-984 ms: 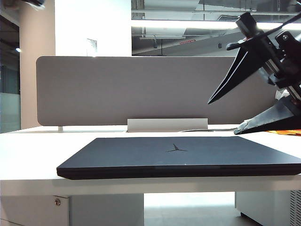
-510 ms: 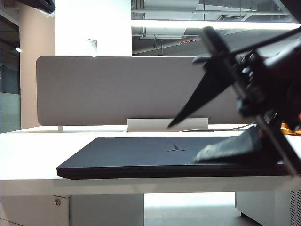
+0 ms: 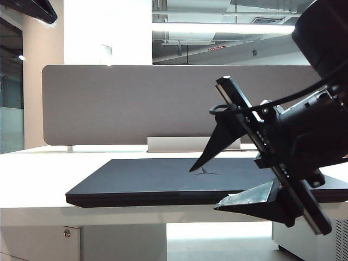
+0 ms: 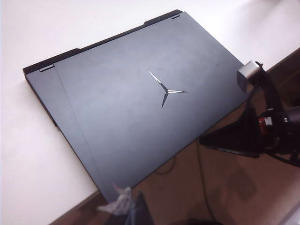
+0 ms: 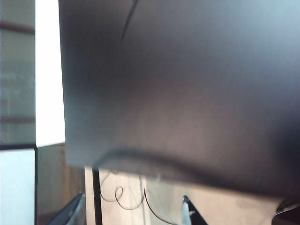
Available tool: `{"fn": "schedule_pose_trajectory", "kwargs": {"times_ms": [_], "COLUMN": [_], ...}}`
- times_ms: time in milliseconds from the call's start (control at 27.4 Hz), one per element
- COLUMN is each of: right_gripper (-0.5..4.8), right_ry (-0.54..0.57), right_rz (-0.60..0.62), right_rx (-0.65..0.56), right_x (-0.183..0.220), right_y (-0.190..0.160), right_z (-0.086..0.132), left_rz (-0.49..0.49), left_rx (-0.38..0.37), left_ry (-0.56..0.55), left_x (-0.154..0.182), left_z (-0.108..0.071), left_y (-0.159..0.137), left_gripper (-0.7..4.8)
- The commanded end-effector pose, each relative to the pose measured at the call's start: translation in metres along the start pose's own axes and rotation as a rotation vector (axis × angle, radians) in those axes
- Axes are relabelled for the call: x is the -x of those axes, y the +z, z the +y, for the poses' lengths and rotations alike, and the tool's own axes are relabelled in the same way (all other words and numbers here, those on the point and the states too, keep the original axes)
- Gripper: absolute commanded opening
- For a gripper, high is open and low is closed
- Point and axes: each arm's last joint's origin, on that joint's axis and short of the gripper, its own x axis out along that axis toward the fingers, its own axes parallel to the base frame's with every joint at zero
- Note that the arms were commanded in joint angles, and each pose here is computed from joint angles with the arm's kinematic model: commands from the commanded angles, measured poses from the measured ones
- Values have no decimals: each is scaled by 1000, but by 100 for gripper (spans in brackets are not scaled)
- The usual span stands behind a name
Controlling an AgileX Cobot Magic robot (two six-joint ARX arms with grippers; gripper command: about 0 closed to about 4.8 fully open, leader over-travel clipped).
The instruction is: Open the lid of the laptop and use the keypad to enter the password "123".
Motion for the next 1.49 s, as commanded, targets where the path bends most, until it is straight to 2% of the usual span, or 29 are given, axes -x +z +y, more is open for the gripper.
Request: {"fn": "schedule_pose_trajectory", "kwargs": {"times_ms": [36, 73, 182, 219, 255, 729, 948, 1130, 1422, 1495], "right_gripper": [236, 198, 194, 156, 143, 143, 143, 143, 142, 81], "right_ry": [33, 40, 56, 55, 51, 37, 42, 37, 103, 130], "right_rz": [-16, -18, -33, -41, -45, -112, -119, -139, -176, -182], "right_rx": [-23, -23, -19, -19, -19, -41, -32, -33, 17, 55], "right_x": [-5, -7, -7, -7, -7, -6, -6, -6, -5, -5], "right_y": [2, 2, 3, 3, 4, 18, 20, 20, 23, 24], "right_z": [1, 1, 3, 4, 3, 0, 2, 2, 9, 12], "left_rz": [-14, -13, -4, -1, 1, 19, 11, 19, 36, 40], "left_rx": [-5, -5, -5, -5, -5, -21, -31, -30, -30, -30], "left_ry": [-1, -1, 1, 1, 1, 3, 2, -42, -40, -40], "left_x": [2, 2, 2, 2, 2, 2, 29, 33, 30, 30], "left_z": [-1, -1, 0, 0, 0, 0, -3, -5, -5, -5], "left_y": [3, 3, 2, 1, 1, 0, 20, 22, 22, 22], "left_gripper": [-5, -5, -5, -5, -5, -5, -5, -5, -5, -5]}}
